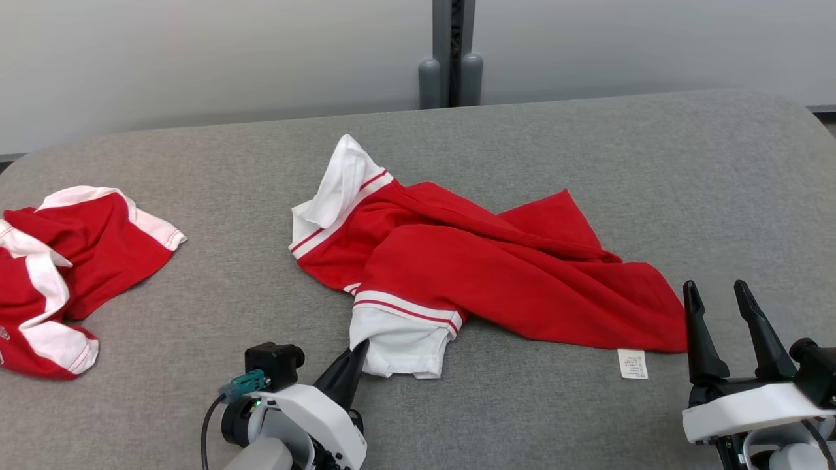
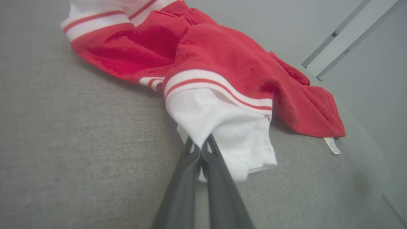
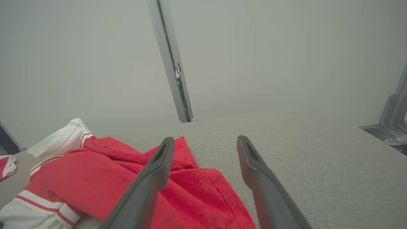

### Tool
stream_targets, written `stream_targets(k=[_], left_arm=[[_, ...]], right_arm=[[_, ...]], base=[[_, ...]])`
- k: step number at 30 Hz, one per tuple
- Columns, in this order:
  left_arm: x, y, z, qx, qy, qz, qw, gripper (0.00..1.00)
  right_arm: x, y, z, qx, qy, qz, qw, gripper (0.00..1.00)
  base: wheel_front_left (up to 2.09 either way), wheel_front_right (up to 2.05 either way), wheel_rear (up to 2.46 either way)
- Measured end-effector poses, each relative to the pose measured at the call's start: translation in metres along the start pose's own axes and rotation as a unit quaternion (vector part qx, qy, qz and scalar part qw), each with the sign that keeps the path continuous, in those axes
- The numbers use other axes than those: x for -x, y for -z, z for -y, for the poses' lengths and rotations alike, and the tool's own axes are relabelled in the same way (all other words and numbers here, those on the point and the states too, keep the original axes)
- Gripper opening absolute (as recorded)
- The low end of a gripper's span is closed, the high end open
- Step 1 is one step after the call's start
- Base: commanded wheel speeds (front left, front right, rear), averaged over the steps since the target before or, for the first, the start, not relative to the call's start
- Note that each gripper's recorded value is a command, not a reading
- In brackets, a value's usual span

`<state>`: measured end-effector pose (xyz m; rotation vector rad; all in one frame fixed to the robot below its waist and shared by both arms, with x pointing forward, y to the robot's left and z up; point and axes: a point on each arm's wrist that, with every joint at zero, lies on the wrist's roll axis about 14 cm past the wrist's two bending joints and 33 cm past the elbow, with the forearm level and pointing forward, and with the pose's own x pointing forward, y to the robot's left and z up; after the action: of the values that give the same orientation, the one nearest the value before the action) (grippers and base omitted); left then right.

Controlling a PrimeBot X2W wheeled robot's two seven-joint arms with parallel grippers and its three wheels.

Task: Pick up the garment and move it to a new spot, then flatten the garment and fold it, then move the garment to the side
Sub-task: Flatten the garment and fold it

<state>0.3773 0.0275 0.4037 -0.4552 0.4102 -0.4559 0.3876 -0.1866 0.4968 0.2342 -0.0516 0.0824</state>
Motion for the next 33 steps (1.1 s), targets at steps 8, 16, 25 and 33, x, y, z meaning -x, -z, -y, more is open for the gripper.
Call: stream_targets(k=[8, 16, 25, 33], left_arm=[[0.024, -0.025, -0.023, -0.018, -0.034, 0.045, 0.998, 0.00], [0.061, -0.034, -0.065, -0.019, -0.103, 0.063, 0.993, 0.00], [0.079, -0.023, -0.080, -0.014, -0.132, 0.029, 0.991, 0.00], [0.071, -0.013, -0.053, -0.001, -0.093, 0.012, 0.996, 1.00]], right_arm=[[-0.010, 0.005, -0.018, -0.003, -0.028, -0.007, 1.000, 1.00], [-0.017, 0.011, -0.035, -0.006, -0.054, -0.014, 0.998, 1.00], [-0.018, 0.017, -0.035, -0.004, -0.057, -0.024, 0.998, 1.00], [-0.015, 0.017, -0.032, -0.003, -0.053, -0.025, 0.998, 1.00]], base=[[0.00, 0.00, 0.00], [0.00, 0.00, 0.00], [0.00, 0.00, 0.00], [0.00, 0.00, 0.00]])
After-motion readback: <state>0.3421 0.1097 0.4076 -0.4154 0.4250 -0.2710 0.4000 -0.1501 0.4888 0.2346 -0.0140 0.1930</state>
